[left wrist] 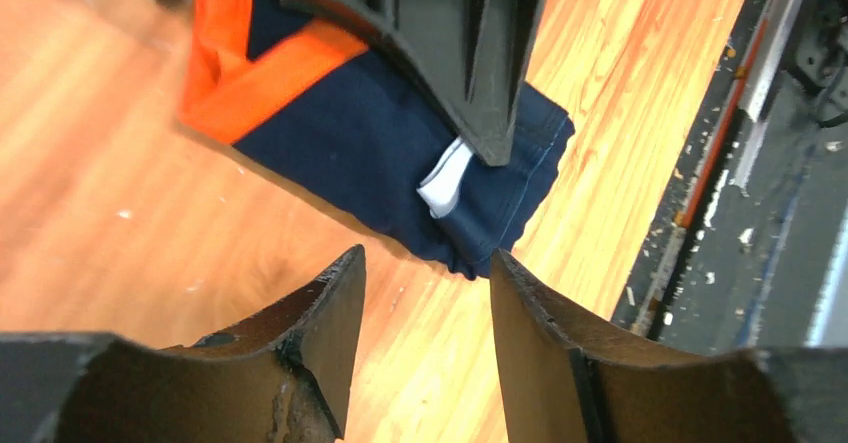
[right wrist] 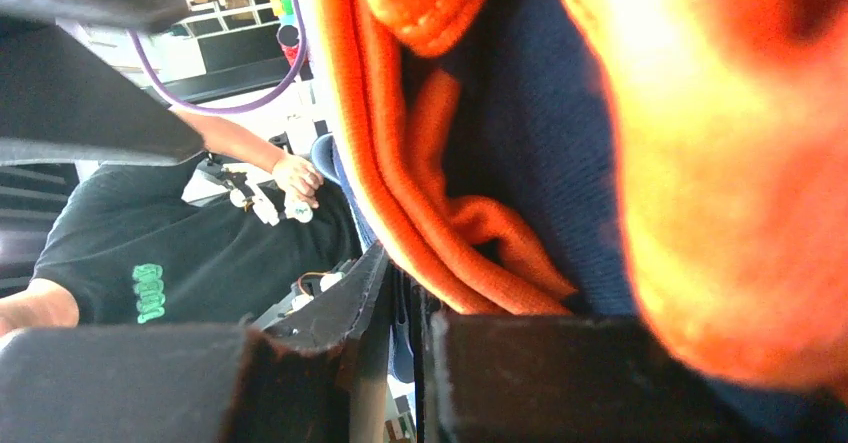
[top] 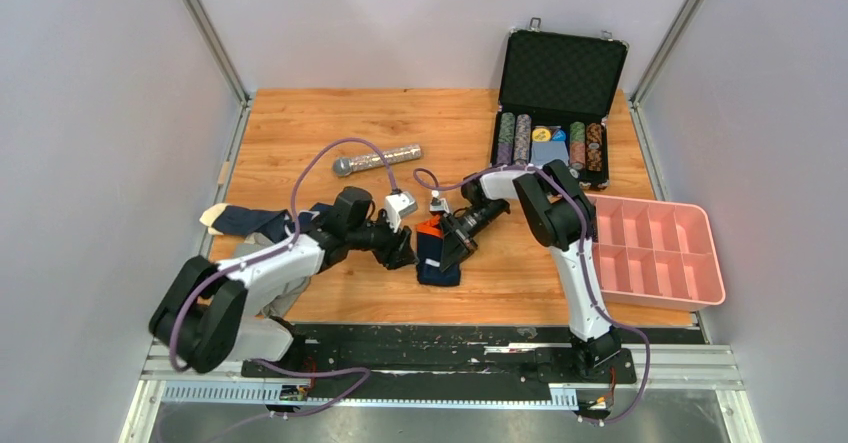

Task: Roll the underwear
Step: Roll the underwear to the center of the board.

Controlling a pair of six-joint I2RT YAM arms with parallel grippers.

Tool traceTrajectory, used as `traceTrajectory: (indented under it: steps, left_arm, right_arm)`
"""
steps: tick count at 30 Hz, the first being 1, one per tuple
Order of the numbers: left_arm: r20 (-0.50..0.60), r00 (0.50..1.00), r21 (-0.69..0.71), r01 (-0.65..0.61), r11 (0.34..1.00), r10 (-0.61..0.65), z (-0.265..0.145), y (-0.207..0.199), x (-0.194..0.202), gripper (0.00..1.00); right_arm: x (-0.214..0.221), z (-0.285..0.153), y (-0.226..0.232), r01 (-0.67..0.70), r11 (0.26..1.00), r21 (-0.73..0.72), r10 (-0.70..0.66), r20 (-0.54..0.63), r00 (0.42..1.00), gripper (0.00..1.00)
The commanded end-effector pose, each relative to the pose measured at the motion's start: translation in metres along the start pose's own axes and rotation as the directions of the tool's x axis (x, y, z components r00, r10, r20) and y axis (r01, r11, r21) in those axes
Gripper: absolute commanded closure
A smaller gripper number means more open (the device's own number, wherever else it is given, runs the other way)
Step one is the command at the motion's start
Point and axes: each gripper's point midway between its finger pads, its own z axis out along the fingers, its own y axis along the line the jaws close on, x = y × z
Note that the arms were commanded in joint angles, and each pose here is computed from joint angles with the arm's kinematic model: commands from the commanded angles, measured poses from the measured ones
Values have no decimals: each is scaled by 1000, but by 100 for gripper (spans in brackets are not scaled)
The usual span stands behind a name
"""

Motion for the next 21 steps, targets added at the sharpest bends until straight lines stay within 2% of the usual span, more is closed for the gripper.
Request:
traceTrajectory:
  steps: [1, 2, 3, 4, 5, 6, 7, 8, 9, 11, 15, 18, 21]
  left_arm:
    - [105, 910, -62, -397, 916, 402, -7, -14, -26, 43]
    - [115, 883, -21, -457, 889, 456, -5, -25, -21, 43]
    - [137, 811, -2, -574, 819, 569, -4, -37, -23, 42]
    - [162, 767, 8, -630, 777, 621, -2, -42, -21, 42]
    - [179, 679, 4, -724, 690, 712, 1, -45, -21, 42]
    - [198, 622, 1, -773, 634, 758, 5, -44, -18, 41]
    - [200, 526, -15, -842, 540, 826, 8, -42, -18, 40]
    - [201, 483, -7, -869, 495, 852, 14, -39, -12, 40]
    - [199, 406, -14, -909, 417, 892, 17, -37, -11, 38]
    - [204, 336, -8, -938, 345, 919, 24, -36, -5, 36]
    - [183, 239, -24, -969, 247, 954, 32, -37, 6, 35]
    - [153, 213, -8, -976, 217, 965, 39, -35, 17, 36]
    - [112, 172, 33, -985, 170, 979, 44, -29, 31, 41]
  right_arm:
    - [17, 10, -80, -34, 967, 251, 62, -104, 993, 100]
    - [17, 10, -82, -43, 965, 259, 72, -106, 992, 100]
    - [18, 12, -84, -48, 963, 266, 80, -111, 991, 100]
    - [18, 12, -85, -49, 960, 274, 84, -114, 990, 100]
    - [19, 13, -88, -51, 957, 284, 89, -121, 989, 100]
    - [20, 14, -89, -55, 955, 291, 95, -125, 988, 100]
    - [20, 14, -91, -61, 952, 299, 103, -127, 986, 100]
    - [20, 15, -92, -67, 951, 302, 111, -128, 986, 100]
    - [21, 16, -93, -76, 950, 302, 120, -128, 984, 100]
    - [21, 17, -95, -89, 949, 301, 133, -129, 983, 100]
    - [23, 16, -94, -90, 950, 298, 135, -134, 982, 100]
    - [23, 17, -94, -93, 951, 296, 139, -136, 981, 100]
    - [23, 17, -94, -100, 951, 292, 145, -138, 980, 100]
